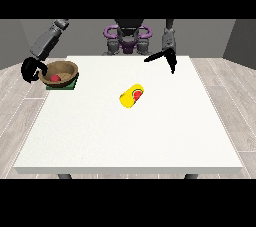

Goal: Pick the cup and pour the ball into the bowl, then pick the bowl and place it on the pad

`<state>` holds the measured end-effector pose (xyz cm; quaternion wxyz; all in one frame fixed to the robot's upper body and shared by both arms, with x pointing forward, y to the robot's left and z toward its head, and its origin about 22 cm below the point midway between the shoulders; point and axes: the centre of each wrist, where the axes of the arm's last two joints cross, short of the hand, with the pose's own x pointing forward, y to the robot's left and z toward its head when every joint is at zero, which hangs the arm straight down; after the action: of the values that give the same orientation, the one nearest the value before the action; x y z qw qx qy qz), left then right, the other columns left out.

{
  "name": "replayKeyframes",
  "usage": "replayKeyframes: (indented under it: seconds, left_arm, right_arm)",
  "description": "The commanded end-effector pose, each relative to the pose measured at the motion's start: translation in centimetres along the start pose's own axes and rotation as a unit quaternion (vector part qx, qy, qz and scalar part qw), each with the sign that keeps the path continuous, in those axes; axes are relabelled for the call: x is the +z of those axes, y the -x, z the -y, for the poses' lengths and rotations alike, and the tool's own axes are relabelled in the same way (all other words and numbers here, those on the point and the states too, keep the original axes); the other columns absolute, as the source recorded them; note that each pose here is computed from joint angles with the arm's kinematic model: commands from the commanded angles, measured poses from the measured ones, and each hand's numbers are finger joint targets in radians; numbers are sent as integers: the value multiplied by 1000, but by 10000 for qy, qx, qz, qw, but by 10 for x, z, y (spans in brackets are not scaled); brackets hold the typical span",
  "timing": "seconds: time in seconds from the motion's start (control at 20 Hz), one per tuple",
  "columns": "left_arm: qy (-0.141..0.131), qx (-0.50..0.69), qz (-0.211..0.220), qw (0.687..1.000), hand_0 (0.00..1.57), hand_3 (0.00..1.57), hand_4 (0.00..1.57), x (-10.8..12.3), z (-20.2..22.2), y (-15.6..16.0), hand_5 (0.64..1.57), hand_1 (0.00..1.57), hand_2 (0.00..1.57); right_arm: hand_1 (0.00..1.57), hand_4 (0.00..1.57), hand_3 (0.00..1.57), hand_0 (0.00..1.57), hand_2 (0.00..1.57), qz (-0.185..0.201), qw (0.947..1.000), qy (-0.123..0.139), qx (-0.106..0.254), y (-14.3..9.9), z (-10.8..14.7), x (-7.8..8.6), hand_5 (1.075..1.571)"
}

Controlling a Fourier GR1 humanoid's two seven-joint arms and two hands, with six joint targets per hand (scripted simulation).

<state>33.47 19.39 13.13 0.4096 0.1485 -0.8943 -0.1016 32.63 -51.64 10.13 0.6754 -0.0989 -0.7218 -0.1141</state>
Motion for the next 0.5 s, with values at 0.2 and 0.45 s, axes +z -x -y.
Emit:
replayKeyframes:
  seconds: [0.2, 0.45]
  left_arm:
    - [150, 174, -134, 9996, 0, 0, 0, 13, -14, -4, 1566, 0, 0]
    - [143, 252, -308, 9991, 0, 0, 0, 26, -5, 6, 1566, 0, 0]
  right_arm:
    - [1571, 707, 0, 1571, 1571, -304, 9986, 144, -420, -16, 23, 4, 1569]
    - [1571, 732, 1038, 1571, 1571, -759, 9971, -13, -15, 9, 15, 11, 1570]
